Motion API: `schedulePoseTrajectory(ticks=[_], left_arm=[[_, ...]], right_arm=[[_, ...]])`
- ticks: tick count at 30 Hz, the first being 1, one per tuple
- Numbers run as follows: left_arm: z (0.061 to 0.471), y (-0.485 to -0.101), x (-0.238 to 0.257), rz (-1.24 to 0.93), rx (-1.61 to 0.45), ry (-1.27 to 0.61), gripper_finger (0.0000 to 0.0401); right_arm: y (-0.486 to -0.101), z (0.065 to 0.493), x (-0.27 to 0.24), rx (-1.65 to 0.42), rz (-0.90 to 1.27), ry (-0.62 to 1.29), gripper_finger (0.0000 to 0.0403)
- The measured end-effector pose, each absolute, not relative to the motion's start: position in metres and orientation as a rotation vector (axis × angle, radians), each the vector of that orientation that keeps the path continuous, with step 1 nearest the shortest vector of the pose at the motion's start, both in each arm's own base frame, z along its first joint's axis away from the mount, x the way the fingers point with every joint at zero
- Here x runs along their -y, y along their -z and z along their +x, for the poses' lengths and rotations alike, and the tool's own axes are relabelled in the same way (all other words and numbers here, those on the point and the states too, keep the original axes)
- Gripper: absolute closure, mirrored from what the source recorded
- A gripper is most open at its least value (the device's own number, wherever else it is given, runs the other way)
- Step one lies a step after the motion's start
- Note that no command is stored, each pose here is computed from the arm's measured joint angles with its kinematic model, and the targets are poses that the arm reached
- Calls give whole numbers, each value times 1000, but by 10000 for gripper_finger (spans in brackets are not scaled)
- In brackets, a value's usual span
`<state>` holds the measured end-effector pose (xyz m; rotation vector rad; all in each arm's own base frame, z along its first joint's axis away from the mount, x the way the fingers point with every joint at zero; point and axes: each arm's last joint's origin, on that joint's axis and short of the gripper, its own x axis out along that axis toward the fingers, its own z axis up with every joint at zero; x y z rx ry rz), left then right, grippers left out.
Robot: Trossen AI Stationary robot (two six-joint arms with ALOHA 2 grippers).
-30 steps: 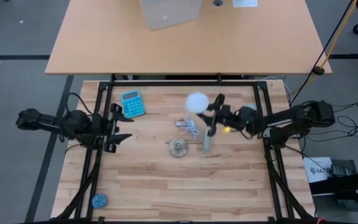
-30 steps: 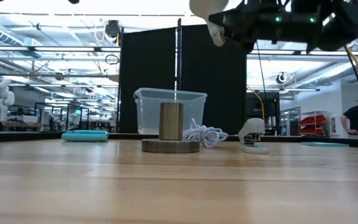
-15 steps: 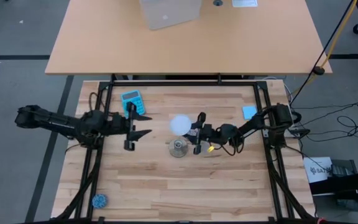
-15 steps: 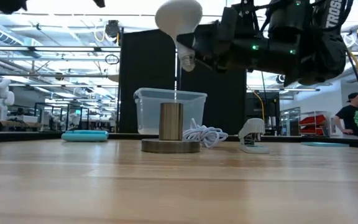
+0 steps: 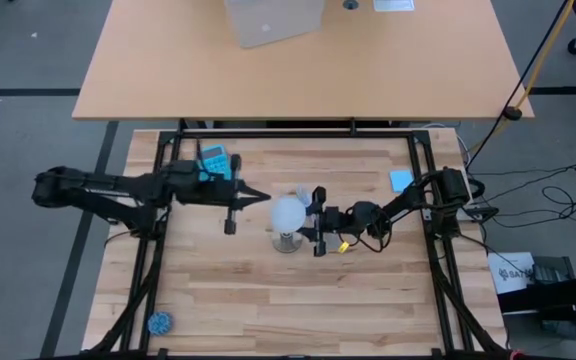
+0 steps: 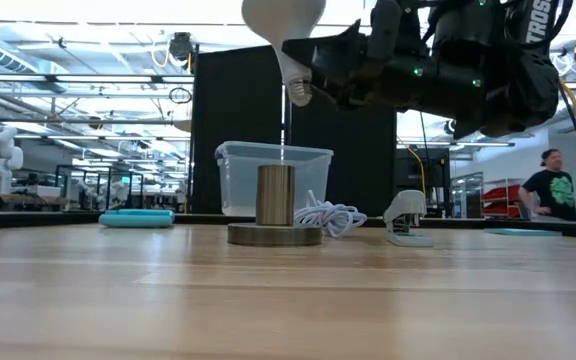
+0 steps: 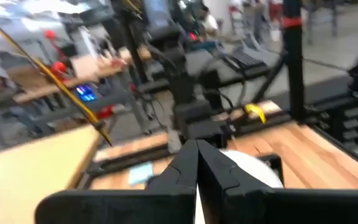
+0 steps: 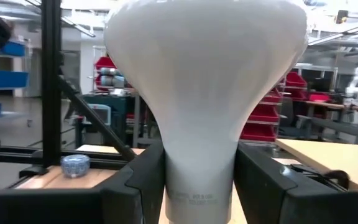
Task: Screw lightbulb
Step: Insert the light bulb into the lamp
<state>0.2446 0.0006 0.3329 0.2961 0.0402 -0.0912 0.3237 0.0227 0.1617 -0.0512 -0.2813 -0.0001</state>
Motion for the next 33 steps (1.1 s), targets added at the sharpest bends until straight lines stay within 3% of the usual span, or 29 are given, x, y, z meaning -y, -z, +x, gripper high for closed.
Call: schedulePoseTrajectory(ticks=[21,33], left_arm=[[264,-311,8,386,-219,260,401],[276,-295,3,399,-292,222,401]], right_arm=[[-142,331,-29,224,-88,1,246],[-143,333,-28,227,-96,23,246]])
